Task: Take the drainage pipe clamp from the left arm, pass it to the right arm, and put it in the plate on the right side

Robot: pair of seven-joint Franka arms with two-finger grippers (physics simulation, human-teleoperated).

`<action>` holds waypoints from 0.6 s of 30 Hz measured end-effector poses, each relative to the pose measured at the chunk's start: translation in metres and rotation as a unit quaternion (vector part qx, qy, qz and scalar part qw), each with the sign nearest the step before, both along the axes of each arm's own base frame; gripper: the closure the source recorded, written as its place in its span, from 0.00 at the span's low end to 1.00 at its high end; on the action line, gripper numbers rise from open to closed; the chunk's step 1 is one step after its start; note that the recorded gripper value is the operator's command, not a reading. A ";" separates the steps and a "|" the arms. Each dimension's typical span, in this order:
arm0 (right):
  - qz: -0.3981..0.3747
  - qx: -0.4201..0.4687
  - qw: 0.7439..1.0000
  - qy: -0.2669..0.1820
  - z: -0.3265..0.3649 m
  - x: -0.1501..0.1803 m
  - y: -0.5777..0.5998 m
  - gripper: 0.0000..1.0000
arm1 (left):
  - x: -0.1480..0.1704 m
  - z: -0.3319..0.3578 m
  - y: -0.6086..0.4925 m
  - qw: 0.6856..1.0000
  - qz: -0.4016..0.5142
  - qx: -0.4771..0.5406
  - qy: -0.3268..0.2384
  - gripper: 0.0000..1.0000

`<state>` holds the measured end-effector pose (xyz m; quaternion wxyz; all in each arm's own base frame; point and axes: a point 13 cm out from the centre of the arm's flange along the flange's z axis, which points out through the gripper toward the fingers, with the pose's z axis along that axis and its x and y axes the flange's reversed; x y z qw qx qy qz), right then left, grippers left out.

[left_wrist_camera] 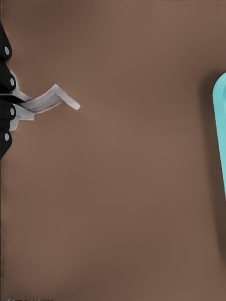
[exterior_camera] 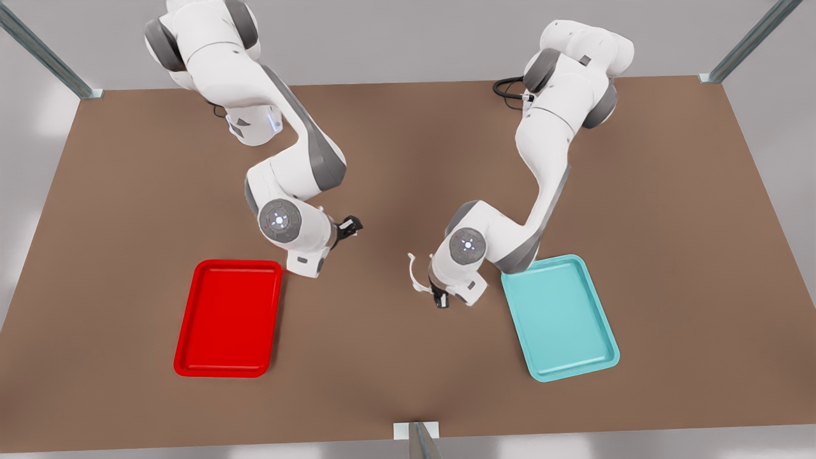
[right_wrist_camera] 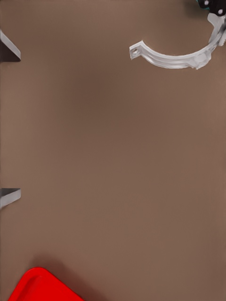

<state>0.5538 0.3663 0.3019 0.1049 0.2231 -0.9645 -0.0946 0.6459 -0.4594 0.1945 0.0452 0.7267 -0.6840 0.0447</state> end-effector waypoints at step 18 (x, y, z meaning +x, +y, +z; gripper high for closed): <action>-0.116 0.117 0.964 -0.209 -0.062 0.003 0.072 0.00 | -0.003 0.019 -0.045 0.997 0.068 -0.036 -0.019 0.79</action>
